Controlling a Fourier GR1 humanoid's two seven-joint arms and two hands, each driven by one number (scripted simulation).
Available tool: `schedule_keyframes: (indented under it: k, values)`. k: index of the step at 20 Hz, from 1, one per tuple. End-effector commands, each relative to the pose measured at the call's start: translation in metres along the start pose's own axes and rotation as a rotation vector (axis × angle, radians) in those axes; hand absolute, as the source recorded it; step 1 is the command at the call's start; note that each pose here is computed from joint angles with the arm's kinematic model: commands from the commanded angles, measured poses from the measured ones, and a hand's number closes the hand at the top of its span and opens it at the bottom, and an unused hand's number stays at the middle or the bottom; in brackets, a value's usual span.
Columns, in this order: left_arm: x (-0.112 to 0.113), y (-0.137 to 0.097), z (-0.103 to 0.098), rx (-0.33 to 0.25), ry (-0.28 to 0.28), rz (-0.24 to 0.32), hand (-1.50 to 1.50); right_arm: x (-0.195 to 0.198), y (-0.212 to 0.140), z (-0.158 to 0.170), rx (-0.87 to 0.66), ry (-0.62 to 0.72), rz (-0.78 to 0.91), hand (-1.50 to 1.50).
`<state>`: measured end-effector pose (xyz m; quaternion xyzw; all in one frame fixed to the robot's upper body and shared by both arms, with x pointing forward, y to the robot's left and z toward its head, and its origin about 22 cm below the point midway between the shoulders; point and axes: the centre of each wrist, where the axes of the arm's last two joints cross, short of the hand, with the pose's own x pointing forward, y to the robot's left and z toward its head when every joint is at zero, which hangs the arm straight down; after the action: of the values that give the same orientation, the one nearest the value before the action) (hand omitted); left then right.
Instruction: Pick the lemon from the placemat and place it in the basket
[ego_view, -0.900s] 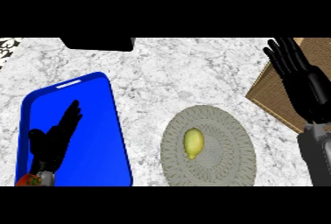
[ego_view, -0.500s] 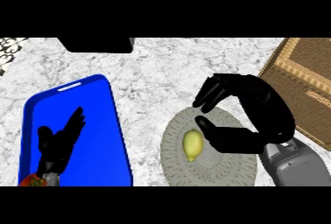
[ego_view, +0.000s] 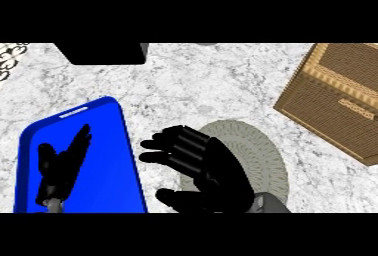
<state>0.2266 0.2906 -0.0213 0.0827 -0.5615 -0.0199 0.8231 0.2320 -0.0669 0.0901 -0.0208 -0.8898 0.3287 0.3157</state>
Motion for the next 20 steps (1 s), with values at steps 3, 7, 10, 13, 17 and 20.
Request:
schedule_keyframes:
  k: [3,7,10,13,17,20]
  values:
    - [-0.051,0.015,0.023,0.065,0.226,0.020,0.00,-0.006,-0.008,0.019,-0.090,0.093,0.451,-1.50]
    - [-0.049,0.023,0.025,0.082,0.225,0.030,0.00,0.015,-0.022,0.026,-0.051,0.176,0.635,-1.50]
    - [-0.051,0.020,0.024,0.093,0.220,0.027,0.00,0.045,-0.031,0.031,-0.008,0.209,0.709,-1.50]
    - [-0.048,0.025,0.027,0.102,0.216,0.046,0.00,0.062,-0.039,0.042,0.089,0.306,0.791,-1.50]
    - [-0.055,0.028,0.035,0.085,0.217,0.038,0.00,0.088,-0.034,0.056,0.257,0.441,0.830,-1.50]
    - [-0.042,0.028,0.029,0.057,0.207,0.036,0.00,0.116,-0.048,0.063,0.300,0.523,0.875,-1.50]
